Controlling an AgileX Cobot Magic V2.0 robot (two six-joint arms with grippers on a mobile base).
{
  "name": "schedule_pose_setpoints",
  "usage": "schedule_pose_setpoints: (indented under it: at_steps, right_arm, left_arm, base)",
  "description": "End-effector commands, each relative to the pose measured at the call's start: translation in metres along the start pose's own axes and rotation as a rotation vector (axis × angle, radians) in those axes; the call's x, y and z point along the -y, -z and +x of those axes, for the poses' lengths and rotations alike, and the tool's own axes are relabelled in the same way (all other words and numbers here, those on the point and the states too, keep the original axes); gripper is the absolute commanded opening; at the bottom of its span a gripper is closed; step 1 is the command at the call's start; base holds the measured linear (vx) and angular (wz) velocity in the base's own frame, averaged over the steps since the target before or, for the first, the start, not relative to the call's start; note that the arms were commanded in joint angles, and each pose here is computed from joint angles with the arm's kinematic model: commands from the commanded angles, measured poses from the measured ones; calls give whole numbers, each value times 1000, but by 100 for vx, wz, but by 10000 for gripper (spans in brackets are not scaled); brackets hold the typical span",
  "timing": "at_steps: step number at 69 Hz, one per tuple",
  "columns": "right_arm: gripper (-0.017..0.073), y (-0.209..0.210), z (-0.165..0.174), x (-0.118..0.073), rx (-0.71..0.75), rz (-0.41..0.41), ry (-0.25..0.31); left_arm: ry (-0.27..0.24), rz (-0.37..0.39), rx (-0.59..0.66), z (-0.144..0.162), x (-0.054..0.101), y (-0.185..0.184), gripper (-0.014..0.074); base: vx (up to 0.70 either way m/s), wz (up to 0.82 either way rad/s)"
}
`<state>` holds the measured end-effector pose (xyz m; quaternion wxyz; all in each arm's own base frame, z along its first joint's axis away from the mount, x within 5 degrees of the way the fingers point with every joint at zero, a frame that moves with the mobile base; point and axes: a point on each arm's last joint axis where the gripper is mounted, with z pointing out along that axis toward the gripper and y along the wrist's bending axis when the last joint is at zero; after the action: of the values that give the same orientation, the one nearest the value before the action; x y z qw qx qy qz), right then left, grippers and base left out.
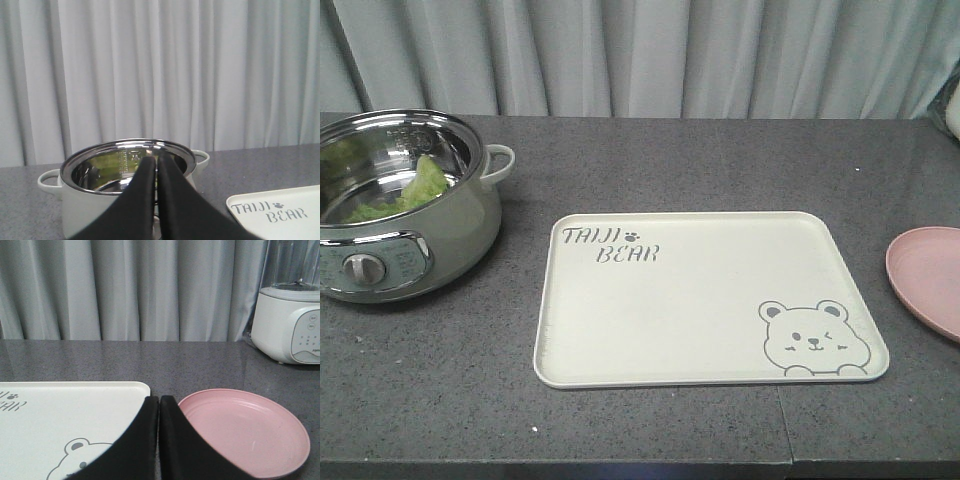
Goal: Transfer vegetables to tray and serve
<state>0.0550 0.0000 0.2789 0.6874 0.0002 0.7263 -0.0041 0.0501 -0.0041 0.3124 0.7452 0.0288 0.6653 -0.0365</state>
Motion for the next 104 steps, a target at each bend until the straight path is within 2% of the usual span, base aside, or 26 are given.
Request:
schedule_pose_setpoints:
  at_steps: [1,6,14,26,34,51,59,71,80,87,93,104]
  right_arm:
    - [-6,-8,-36,1,38,5,49]
    - [-6,-20,-52,1,-21,1,48]
    - [-6,-41,-69,1,-154,-6,45]
    - [-6,-66,-60,0,-365,-22,27]
    - [-6,-75,-55,0,-414,-23,25]
    - [-6,-79,-51,0,-453,-25,25]
    - [-6,-79,-51,0,-454,-25,26]
    - [22,-79,-51,0,-454,-25,27]
    - [101,-79,-51,0,-454,-25,30]
    - [198,-79,-51,0,-453,-25,30]
    - [289,-79,-51,0,-453,-25,29]
    - [483,-79,-51,0,-456,-25,26]
  left_arm:
    - [5,1,-8,-32,0,-14,-6]
    - [5,-3,-66,-49,0,-27,-6]
    - [4,-7,-159,-60,0,-50,-6]
    - [6,-11,-308,-44,0,-72,-6]
    - [6,-15,-385,-36,0,-76,-6]
    - [7,-19,-436,-30,0,-75,8]
    - [7,-20,-453,-29,0,-75,67]
    - [6,-21,-465,-28,0,-74,276]
    - [7,-21,-461,-28,0,-74,453]
    - [7,-20,-460,-28,0,-74,534]
    - [7,-20,-460,-28,0,-74,565]
    - [7,-21,-461,-28,0,-74,566]
  base:
    - [0,0]
    - [0,0]
    - [0,0]
    - [0,0]
    - [0,0]
    - [0,0]
    - [0,0]
    - [0,0]
    - [0,0]
    - [0,0]
    - [0,0]
    - [0,0]
